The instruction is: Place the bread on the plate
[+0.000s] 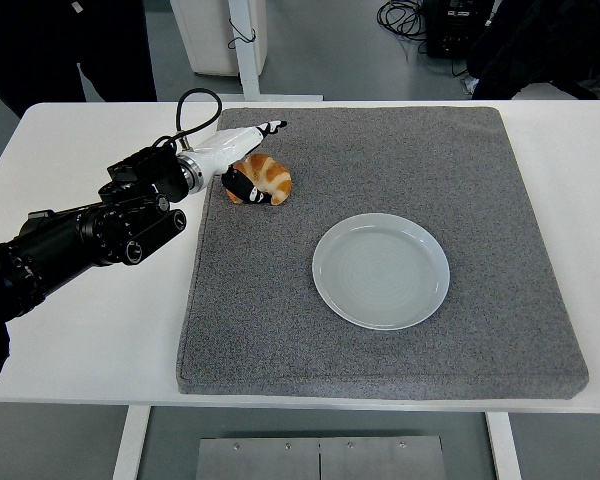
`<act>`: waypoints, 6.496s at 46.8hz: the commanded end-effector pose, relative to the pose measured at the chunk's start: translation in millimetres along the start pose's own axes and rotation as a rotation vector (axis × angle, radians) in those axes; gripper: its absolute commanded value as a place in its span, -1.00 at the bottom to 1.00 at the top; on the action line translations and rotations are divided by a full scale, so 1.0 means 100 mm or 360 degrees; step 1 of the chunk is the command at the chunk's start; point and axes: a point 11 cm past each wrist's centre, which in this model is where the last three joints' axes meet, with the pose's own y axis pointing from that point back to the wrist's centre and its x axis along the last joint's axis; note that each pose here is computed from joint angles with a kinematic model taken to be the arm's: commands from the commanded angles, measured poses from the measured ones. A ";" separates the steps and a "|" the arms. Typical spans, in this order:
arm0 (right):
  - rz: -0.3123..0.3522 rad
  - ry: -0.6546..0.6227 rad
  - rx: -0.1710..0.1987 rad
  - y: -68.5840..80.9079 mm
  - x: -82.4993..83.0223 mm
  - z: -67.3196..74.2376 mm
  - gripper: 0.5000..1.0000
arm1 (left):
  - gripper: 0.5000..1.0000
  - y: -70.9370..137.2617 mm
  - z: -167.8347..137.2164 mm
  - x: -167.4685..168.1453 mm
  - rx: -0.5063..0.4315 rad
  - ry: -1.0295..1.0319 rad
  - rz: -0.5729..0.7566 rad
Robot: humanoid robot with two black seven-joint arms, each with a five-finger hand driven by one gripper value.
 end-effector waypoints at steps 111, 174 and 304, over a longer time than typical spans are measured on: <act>0.0000 0.0001 0.0000 0.00 0.00 0.00 1.00 | -1.00 -0.02 1.84 1.76 -0.0589 -0.0268 -0.0003; 0.0000 -0.0002 0.0000 0.00 0.00 0.00 1.00 | -1.00 0.19 2.44 0.17 -0.1014 -0.0758 -0.0360; 0.0000 0.0001 0.0000 0.00 0.00 0.00 1.00 | 0.99 0.25 1.67 0.73 -0.0668 0.0659 -0.0301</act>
